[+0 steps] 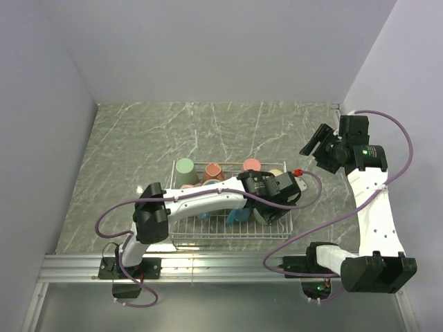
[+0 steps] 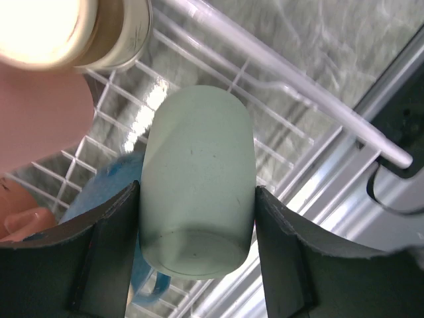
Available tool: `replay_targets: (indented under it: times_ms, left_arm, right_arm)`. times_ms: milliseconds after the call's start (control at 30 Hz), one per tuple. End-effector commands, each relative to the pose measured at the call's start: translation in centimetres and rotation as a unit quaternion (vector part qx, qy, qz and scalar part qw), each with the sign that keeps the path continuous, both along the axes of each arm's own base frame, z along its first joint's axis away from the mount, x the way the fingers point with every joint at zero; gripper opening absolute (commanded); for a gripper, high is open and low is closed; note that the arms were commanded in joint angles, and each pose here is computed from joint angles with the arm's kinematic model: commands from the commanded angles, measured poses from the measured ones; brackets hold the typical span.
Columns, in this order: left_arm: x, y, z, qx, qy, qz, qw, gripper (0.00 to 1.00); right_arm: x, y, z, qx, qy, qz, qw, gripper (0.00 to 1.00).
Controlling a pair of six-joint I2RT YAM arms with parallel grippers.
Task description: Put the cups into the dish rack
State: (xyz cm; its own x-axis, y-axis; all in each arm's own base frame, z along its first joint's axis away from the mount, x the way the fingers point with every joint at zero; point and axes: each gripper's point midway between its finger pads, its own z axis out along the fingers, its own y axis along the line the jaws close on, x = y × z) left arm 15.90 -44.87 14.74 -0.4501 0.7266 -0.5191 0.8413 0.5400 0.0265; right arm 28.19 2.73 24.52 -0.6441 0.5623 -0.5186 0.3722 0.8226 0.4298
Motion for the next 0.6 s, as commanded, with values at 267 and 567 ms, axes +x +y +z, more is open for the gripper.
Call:
replay_targets:
  times_ms: [267,567]
  left_arm:
    - [0.1,1.3,-0.6,0.045,-0.040,-0.003,0.998,0.00]
    - [-1.0,-0.7,-1.3,0.054,-0.042,-0.017,0.998,0.11]
  right_arm:
    - [-0.1,-0.1,0.4,0.000,-0.028,-0.001,1.000,0.75]
    - [-1.0,-0.8,0.0,-0.022,-0.020,-0.003,1.000,0.76]
